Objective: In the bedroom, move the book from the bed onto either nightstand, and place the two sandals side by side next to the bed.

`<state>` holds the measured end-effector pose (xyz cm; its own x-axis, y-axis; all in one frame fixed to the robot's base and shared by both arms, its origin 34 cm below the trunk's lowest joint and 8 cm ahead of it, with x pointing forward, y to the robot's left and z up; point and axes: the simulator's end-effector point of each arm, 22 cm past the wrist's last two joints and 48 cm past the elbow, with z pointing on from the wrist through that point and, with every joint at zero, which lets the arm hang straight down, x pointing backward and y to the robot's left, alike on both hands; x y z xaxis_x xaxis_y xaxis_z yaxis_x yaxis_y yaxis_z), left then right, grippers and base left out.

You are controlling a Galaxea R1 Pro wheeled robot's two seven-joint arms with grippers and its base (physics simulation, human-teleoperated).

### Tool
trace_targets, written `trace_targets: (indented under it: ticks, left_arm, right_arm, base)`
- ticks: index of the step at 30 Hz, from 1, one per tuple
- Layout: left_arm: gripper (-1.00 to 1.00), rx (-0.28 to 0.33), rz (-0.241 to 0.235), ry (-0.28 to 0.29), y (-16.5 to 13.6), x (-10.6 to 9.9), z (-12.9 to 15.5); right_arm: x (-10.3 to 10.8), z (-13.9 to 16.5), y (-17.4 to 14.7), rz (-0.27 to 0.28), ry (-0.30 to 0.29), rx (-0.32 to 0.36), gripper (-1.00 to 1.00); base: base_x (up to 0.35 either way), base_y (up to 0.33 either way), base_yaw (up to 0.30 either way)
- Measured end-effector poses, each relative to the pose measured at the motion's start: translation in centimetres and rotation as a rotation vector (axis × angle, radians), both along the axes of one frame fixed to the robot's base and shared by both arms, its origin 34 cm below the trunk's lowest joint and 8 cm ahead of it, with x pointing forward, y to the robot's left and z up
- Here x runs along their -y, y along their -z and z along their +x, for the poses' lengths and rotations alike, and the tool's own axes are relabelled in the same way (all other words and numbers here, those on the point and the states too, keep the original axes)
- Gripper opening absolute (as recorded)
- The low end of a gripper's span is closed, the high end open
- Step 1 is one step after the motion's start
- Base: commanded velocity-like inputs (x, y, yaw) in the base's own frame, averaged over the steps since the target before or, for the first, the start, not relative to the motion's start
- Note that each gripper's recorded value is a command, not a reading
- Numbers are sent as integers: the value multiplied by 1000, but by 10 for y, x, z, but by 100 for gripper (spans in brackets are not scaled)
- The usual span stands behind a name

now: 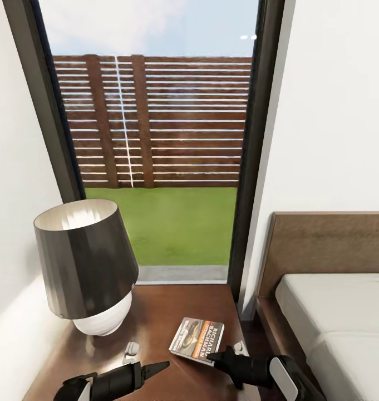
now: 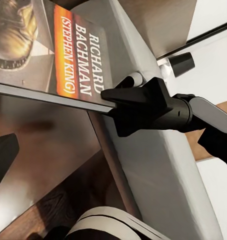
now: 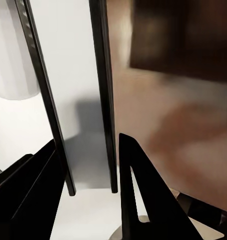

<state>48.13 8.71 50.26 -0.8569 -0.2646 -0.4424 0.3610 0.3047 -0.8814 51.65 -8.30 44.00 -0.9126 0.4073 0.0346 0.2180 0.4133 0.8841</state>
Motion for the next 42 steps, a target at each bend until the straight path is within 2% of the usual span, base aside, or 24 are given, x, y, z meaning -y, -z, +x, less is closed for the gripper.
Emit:
trace_targets:
  ticks: [16,18,20,23,29,42]
  left_arm:
    - [100,0,0,0,0,0,0]
    - [100,0,0,0,0,0,0]
    - [100,0,0,0,0,0,0]
    - [100,0,0,0,0,0,0]
    - [100,0,0,0,0,0,0]
    - [100,0,0,0,29,0,-7]
  right_arm:
    - [-1,1,-3,12,1,7,-100]
    - [-4,3,-9,38,2,18,-100]
    - [-10,6,-25,111,4,46,-100]
    - [-12,7,-32,142,4,63,-100]
    - [-13,7,-35,153,2,70,-100]
    - [-13,-1,-5,149,0,70,-100]
  base:
    - [0,0,0]
    - [0,0,0]
    - [0,0,0]
    - [0,0,0]
    - [0,0,0]
    - [0,0,0]
